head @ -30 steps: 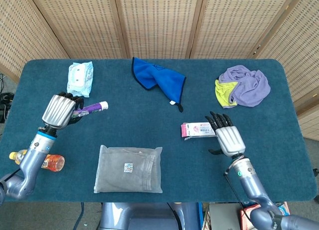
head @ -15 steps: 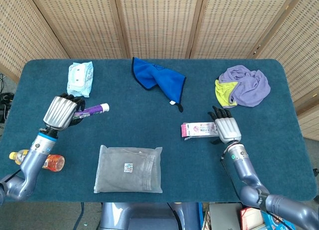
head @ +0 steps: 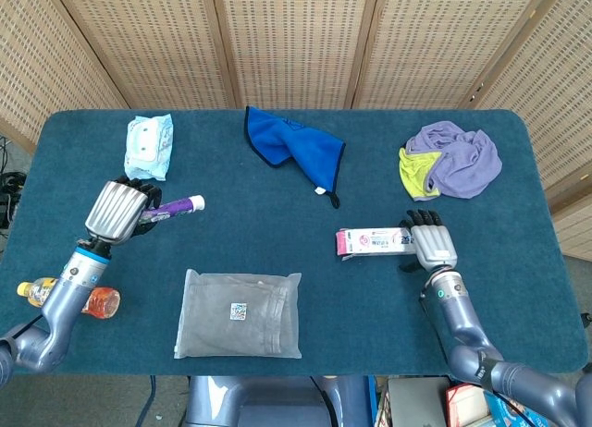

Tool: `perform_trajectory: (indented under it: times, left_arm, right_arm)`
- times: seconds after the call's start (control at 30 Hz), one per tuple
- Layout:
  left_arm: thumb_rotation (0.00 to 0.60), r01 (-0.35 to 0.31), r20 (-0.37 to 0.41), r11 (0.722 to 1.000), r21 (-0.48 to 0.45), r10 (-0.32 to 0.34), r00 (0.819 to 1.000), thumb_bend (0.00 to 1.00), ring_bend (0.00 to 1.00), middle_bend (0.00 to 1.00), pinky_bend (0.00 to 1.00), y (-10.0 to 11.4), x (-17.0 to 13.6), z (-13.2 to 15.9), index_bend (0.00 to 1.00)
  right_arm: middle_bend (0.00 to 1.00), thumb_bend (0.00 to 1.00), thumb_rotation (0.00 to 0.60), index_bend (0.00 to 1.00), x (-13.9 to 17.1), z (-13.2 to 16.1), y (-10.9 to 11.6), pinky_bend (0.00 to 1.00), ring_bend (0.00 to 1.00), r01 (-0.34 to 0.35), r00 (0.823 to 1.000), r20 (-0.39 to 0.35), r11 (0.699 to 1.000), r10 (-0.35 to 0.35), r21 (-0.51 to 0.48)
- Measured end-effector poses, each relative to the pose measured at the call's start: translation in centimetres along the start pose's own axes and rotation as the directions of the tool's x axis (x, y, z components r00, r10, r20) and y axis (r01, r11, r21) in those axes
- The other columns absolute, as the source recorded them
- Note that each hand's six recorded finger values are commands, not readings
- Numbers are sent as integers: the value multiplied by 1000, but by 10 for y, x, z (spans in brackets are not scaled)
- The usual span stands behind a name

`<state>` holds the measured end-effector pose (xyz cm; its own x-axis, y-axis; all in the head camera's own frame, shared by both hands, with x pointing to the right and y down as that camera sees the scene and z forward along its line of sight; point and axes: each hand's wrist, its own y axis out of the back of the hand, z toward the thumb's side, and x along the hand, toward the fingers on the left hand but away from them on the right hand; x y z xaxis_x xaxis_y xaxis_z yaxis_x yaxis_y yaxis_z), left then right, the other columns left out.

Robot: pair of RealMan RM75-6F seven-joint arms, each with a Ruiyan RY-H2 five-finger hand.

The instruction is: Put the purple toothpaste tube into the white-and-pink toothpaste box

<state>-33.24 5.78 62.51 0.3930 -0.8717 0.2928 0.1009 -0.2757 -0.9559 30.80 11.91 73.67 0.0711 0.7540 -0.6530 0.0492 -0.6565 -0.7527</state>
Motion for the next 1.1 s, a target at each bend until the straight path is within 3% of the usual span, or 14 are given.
perform_trajectory:
  times: [0.2, 0.43, 0.53, 0.77, 1.1]
  left_arm:
    - [600, 2, 3, 1000, -2, -2, 1000, 267, 533, 638, 526, -2, 0, 1, 779]
    - [600, 1, 2, 1000, -4, -1, 1000, 267, 533, 638, 526, -1, -1, -1, 779]
    - [600, 3, 0, 1000, -4, -3, 1000, 267, 533, 638, 526, -2, -2, -3, 779]
    - [600, -1, 4, 1000, -13, 2, 1000, 268, 533, 638, 526, -1, -2, -1, 779]
    - [600, -19, 43, 997, -75, 22, 999, 267, 533, 638, 526, 14, -1, 16, 779]
  right_arm:
    - [177, 80, 600, 309, -6, 12, 3, 76, 24, 18, 999, -29, 1000, -18, -14]
    - [455, 79, 600, 533, -10, 22, -1, 390, 336, 22, 999, -36, 999, -23, -25]
    - [532, 79, 600, 582, -9, 21, -7, 460, 418, 17, 999, -30, 999, -18, -29]
    - [550, 79, 600, 598, -5, 23, -6, 484, 436, 32, 999, -31, 997, -35, -75]
    - [554, 80, 600, 602, 12, 57, 28, 484, 437, 85, 990, -88, 962, -111, -259]
